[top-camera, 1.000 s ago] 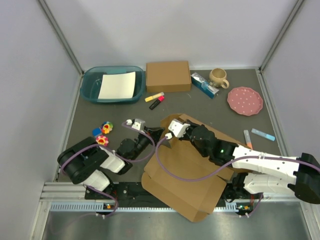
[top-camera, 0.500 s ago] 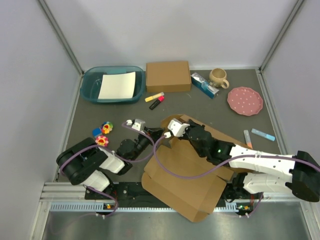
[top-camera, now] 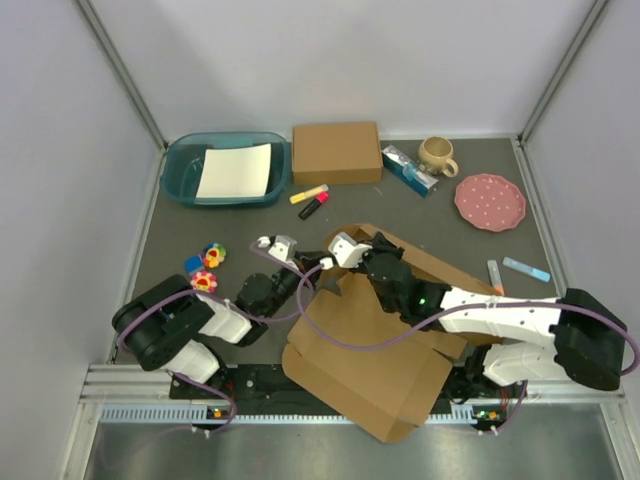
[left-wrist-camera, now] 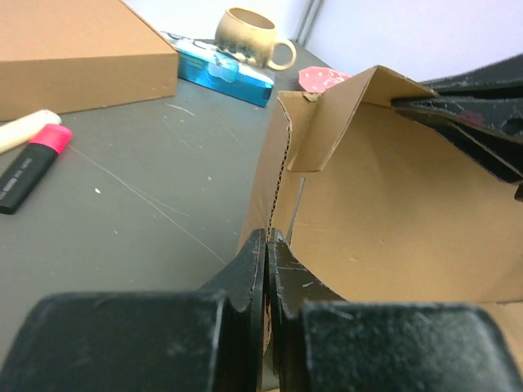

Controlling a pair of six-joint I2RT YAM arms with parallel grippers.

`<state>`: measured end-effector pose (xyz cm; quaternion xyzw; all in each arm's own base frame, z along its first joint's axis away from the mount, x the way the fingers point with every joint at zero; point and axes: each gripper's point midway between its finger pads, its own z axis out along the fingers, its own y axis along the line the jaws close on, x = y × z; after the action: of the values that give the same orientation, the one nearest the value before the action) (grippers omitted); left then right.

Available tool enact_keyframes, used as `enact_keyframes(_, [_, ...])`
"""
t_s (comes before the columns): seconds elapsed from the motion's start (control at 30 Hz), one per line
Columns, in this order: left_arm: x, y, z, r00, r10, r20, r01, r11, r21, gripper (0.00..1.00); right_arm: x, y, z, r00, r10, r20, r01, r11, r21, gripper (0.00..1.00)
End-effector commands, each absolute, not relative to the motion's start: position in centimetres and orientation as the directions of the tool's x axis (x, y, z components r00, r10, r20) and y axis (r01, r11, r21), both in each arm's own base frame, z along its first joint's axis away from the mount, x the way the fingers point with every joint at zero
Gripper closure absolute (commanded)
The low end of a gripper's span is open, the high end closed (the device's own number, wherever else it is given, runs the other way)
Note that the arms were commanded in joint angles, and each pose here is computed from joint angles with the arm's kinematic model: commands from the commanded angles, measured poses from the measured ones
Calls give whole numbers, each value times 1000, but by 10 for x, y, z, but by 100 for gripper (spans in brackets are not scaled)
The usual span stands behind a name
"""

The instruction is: Fold the paper box

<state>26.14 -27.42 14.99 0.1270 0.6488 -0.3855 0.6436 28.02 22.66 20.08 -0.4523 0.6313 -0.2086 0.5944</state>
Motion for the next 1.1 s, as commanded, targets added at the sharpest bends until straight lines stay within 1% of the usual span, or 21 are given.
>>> enact_keyframes(0.0, [276, -260, 222, 83, -475, -876, 674, 675, -302, 100, 293, 232, 224, 119, -767, -631, -187, 607, -772, 100])
enact_keyframes(0.2, [298, -240, 239, 123, -502, -856, 626, 709, -325, 100, 305, 255, 244, 179, -747, -640, -149, 623, -768, 100])
enact_keyframes(0.3, [305, -237, 238, 123, -496, -860, 607, 723, -330, 100, 308, 263, 249, 202, -744, -637, -149, 620, -771, 100])
enact_keyframes(0.37, [304, -241, 234, 95, -506, -857, 616, 706, -348, 99, 310, 264, 245, 202, -758, -620, -151, 602, -784, 100])
enact_keyframes(0.5, [294, -250, 217, -7, -530, -848, 648, 643, -408, 98, 308, 262, 230, 196, -769, -608, -170, 584, -794, 100])
enact_keyframes(0.53, [290, -250, 205, -42, -525, -850, 645, 635, -425, 98, 307, 261, 227, 193, -767, -612, -174, 587, -791, 100])
enact_keyframes(0.57, [284, -253, 207, -59, -555, -830, 663, 600, -448, 98, 306, 261, 225, 192, -767, -613, -178, 587, -790, 100])
enact_keyframes(0.7, [269, -254, 184, -151, -563, -813, 651, 562, -510, 99, 304, 255, 216, 178, -772, -610, -188, 582, -791, 100])
enact_keyframes(0.8, [258, -261, 183, -160, -543, -824, 677, 548, -492, 100, 302, 251, 214, 175, -775, -608, -189, 579, -793, 100])
enact_keyframes(0.93, [250, -268, 195, -153, -553, -819, 709, 515, -481, 100, 299, 247, 208, 176, -791, -586, -194, 556, -808, 100])
enact_keyframes(1.0, [240, -276, 197, -168, -539, -825, 739, 485, -468, 99, 298, 243, 205, 170, -799, -577, -190, 548, -815, 100])
enact_keyframes(1.07, [233, -282, 195, -168, -515, -841, 751, 486, -448, 98, 298, 241, 202, 165, -803, -573, -189, 544, -817, 100])
